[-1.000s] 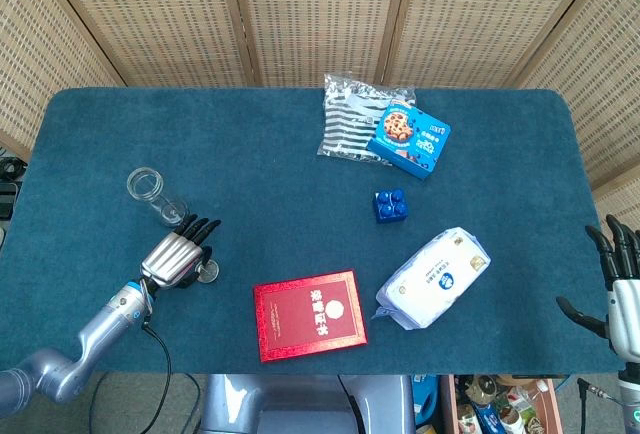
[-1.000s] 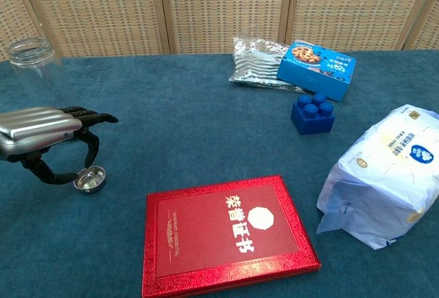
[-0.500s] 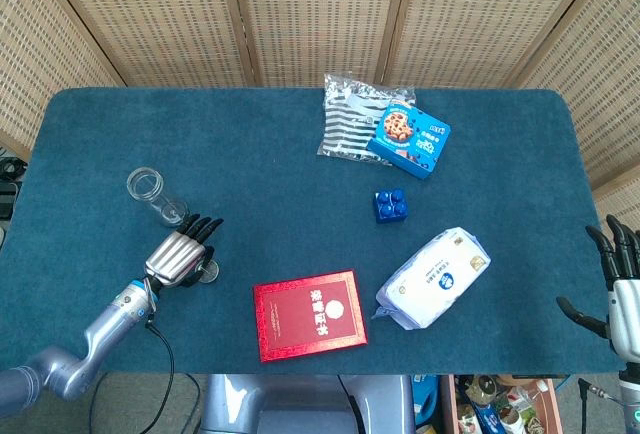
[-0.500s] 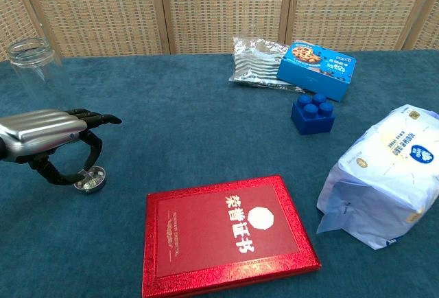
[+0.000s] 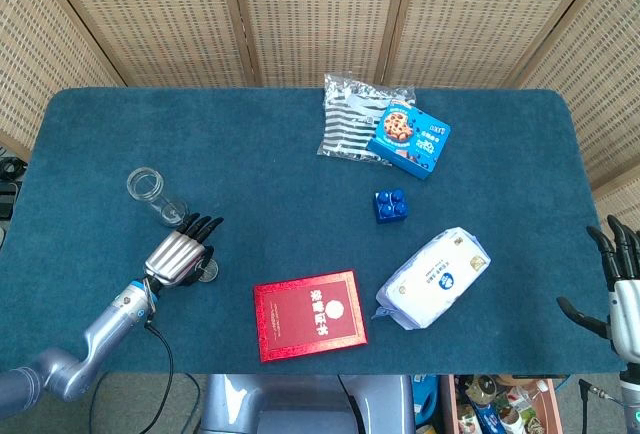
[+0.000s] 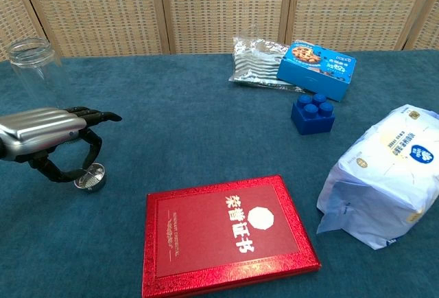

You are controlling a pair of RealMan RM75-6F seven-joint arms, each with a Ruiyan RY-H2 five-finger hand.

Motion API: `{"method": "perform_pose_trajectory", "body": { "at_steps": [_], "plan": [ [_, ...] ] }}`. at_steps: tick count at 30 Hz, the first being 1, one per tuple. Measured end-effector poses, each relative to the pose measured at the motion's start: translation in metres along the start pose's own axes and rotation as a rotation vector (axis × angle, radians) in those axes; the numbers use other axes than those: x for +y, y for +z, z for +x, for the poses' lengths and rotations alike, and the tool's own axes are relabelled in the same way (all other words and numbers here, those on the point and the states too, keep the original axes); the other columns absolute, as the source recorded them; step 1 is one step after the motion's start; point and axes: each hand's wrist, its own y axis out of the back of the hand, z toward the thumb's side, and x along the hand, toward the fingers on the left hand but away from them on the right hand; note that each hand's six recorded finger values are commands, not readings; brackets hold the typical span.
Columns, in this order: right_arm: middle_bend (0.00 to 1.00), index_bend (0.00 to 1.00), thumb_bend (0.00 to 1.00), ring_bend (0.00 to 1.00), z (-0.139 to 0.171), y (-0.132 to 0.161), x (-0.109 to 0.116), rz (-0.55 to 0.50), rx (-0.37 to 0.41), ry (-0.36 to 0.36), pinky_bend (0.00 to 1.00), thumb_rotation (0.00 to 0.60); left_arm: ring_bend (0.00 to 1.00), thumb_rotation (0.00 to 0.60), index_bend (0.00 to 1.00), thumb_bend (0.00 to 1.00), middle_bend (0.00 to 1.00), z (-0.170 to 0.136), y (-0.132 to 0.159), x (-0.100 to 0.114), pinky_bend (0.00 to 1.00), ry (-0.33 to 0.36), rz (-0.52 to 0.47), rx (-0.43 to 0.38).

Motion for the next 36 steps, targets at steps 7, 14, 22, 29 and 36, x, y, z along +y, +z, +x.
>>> {"method": "perform_pose_trajectory", "body": {
  "at_steps": [7,14,22,29,36],
  "plan": [
    [0.0,0.14,0.0,0.0,0.0,0.0,0.0,-0.002,0.001,0.002,0.0,0.6,0.0,0.6,0.62,0.52,0.0,-0.004,0.013,0.021,0.0,0.055,-0.019,-0.042],
    [0.0,0.14,0.0,0.0,0.0,0.0,0.001,-0.004,-0.001,-0.002,0.0,0.6,0.0,0.6,0.62,0.52,0.0,-0.008,0.033,0.071,0.0,0.154,-0.058,-0.09],
    [0.0,0.14,0.0,0.0,0.0,-0.001,0.0,-0.003,-0.002,0.004,0.0,0.6,0.0,0.6,0.62,0.52,0.0,-0.022,0.04,0.156,0.0,0.291,-0.071,-0.081],
    [0.0,0.14,0.0,0.0,0.0,0.0,-0.002,-0.002,0.0,0.008,0.0,0.6,0.0,0.6,0.62,0.53,0.0,-0.039,0.004,0.203,0.0,0.321,-0.025,0.058],
    [0.0,0.14,0.0,0.0,0.001,0.002,-0.004,0.004,0.002,0.013,0.0,0.6,0.0,0.6,0.62,0.53,0.0,-0.049,-0.053,0.209,0.0,0.266,-0.053,0.244]
  ]
}}
